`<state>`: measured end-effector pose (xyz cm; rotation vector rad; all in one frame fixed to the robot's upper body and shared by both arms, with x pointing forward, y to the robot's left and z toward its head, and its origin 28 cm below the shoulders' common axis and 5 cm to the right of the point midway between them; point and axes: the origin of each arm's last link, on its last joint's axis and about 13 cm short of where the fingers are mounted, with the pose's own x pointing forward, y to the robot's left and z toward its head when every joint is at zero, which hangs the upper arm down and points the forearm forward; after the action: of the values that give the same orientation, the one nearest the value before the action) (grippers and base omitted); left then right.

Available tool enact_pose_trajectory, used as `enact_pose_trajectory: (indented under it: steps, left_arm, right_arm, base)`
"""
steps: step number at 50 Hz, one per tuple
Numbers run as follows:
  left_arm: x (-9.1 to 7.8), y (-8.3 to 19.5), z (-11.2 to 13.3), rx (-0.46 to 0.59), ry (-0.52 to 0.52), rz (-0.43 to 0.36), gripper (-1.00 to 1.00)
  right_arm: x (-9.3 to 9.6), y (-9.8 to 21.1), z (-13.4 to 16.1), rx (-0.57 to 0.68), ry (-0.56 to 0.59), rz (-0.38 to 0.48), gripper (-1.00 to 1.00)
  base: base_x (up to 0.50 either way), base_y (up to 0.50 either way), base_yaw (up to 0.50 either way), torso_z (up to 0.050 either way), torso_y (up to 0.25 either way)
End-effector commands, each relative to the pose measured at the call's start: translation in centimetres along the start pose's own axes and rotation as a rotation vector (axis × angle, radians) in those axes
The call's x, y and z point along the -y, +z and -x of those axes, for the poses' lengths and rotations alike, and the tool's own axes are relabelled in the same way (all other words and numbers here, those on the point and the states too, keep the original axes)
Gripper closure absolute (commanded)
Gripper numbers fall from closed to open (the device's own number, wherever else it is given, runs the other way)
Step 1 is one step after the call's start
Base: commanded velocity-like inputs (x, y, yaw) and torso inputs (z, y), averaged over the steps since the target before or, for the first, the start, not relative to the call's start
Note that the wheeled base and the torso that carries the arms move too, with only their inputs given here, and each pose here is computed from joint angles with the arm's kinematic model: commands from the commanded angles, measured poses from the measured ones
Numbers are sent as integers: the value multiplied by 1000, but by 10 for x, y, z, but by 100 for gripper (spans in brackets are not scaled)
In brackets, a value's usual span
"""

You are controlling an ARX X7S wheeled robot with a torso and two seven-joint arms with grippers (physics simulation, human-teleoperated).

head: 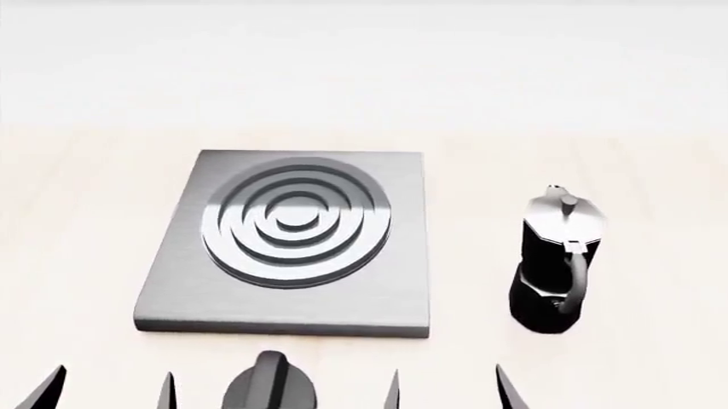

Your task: Put the moka pot on the stove.

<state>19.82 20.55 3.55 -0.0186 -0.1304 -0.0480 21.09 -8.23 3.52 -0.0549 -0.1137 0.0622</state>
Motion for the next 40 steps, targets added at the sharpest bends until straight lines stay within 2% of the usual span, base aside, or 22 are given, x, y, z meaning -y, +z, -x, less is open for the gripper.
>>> enact_pose_trajectory:
  steps: [1, 40]
  left_arm:
    - [0, -1, -1, -1, 0, -2, -100]
    - [0, -2, -1, -3, -1, -3, -100]
  right_arm:
    - [-1, 0, 0, 2, 3, 1, -100]
    - [-2, 0, 0, 6, 7, -6, -100]
  base:
    - [0, 121, 0, 0, 0]
    - [0, 120, 0, 0, 0]
